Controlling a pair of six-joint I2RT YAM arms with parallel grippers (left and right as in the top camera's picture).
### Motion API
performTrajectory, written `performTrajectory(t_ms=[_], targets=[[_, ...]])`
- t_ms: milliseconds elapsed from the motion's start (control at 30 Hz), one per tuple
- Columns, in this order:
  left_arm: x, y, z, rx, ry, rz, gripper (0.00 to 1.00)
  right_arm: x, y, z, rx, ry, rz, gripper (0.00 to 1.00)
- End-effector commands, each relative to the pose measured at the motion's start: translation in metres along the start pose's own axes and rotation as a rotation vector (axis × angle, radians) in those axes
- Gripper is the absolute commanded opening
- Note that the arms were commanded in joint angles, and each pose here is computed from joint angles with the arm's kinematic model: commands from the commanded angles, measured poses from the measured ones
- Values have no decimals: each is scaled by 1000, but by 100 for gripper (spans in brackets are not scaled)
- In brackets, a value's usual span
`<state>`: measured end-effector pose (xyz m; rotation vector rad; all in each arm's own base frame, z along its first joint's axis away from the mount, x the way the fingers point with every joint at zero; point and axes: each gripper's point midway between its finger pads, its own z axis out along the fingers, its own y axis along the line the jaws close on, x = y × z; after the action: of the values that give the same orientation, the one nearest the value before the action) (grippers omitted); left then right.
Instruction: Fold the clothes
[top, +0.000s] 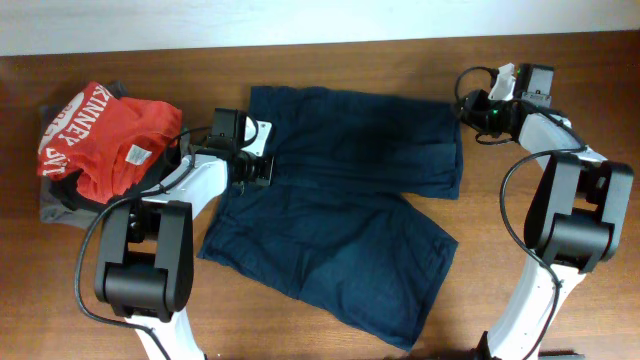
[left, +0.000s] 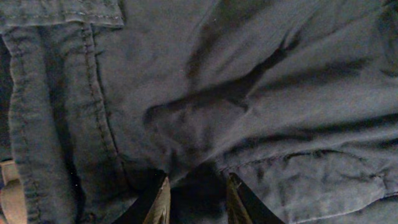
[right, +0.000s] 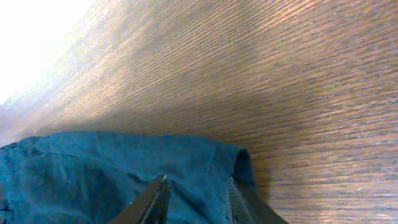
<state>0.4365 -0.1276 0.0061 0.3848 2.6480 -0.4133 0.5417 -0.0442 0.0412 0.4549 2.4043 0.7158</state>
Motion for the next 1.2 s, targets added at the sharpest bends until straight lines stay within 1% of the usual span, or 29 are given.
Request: performTrajectory(t_ms=[0,67,167,300,367,567,700,767,833,867,1000,1167], targets=[[15,8,9,-18,48,-5,31,-3,5,1,-4,-1,-11,36],[15,8,9,-17,52,-10,31,-1,-11,0,83,-1,5,41],[17,8,9,-17,59,-15,31,3,-20,0,129,8,10,42],[18,8,9,-17,61,-15,31,5,-17,2,122,18,-1,41],[18,8,9,-17,61,-15,31,8,-12,5,115,25,-8,36],[18,8,9,-17,62,-16,31,11,-1,12,111,26,-36,36],[18,8,9,-17,62,-16,31,14,-5,19,141,24,-44,35],[18,8,9,-17,62,-16,31,15,-6,22,141,26,-43,26],[18,8,9,-17,62,-16,31,13,-6,22,137,19,-48,9],[18,8,9,-17,62,-16,31,9,0,19,113,12,-52,4],[18,8,9,-17,62,-15,31,-11,16,0,50,-40,-71,4],[18,8,9,-17,61,-15,31,-50,33,-31,-8,-169,-120,4]])
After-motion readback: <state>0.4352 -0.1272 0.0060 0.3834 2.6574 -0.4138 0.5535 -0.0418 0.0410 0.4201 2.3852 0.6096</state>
